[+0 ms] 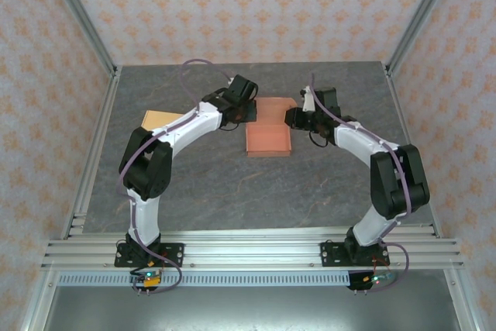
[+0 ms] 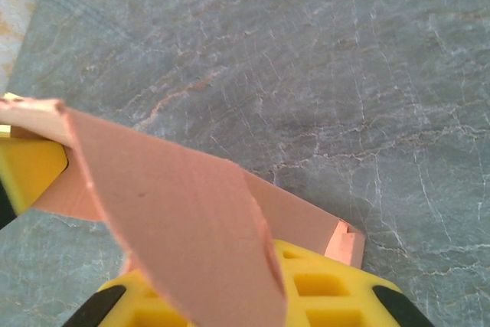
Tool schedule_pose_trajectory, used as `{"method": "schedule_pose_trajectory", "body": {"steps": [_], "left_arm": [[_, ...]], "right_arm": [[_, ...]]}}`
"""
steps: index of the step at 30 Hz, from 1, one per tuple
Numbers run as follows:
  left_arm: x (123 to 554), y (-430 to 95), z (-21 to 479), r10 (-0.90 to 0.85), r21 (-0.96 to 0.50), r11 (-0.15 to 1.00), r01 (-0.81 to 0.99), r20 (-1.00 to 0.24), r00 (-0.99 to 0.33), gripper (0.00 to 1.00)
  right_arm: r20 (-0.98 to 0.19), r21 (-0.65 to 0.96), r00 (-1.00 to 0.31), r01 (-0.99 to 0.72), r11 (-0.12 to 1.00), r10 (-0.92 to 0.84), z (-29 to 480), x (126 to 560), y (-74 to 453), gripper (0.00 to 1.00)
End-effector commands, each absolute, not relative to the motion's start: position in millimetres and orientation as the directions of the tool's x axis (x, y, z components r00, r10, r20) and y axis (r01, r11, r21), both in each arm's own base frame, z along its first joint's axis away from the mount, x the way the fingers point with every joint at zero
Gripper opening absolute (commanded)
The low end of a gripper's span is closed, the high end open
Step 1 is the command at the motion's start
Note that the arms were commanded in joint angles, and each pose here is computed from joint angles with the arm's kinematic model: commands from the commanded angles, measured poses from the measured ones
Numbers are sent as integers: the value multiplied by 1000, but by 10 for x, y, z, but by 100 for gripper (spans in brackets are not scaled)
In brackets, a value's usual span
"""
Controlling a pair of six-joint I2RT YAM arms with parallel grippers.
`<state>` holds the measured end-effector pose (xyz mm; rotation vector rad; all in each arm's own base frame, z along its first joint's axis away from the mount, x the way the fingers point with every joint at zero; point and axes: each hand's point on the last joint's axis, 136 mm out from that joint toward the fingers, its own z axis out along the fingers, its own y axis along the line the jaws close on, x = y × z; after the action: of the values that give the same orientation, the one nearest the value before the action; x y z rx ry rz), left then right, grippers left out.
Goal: Fold the paper box
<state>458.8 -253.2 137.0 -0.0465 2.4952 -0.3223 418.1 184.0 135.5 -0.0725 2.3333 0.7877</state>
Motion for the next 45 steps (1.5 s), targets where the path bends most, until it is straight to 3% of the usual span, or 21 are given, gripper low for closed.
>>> {"method": "schedule_pose_trajectory", "body": {"steps": [1,9,14,26,30,40,43,45], "left_arm": [[4711,-2646,1697,-138,-290,955,64,-623,-770,6],[4558,-2778,1430,-217,-355,935,7,-588,-779,3],[4381,-2779,1192,-204,-300,954,-7,-631,-748,3],[3976,-2702,1289,-275,-310,949,-56,-728,-628,4],[3897,-2795,1200,-314,-356,932,-73,-687,-655,4],[3940,-2531,1434,-207,-199,977,-77,-806,-554,2],[3990,-2456,1574,-150,-131,989,-73,-846,-511,1],[4034,-2443,1679,-92,-74,996,-56,-869,-487,1]], "right_arm": [[-635,545,-756,-295,785,157,1479,4116,1944,19],[-627,565,-754,-264,782,198,1361,4071,1907,17],[-631,563,-744,-246,789,218,1320,4018,1849,17],[-625,601,-726,-213,770,287,1353,3866,1781,21],[-596,628,-733,-170,760,328,1260,3811,1751,30],[-607,683,-669,-162,712,430,1688,3629,1652,51],[-615,683,-638,-138,717,463,1830,3565,1556,61],[-584,694,-621,-49,719,522,1857,3567,1421,73]]}}
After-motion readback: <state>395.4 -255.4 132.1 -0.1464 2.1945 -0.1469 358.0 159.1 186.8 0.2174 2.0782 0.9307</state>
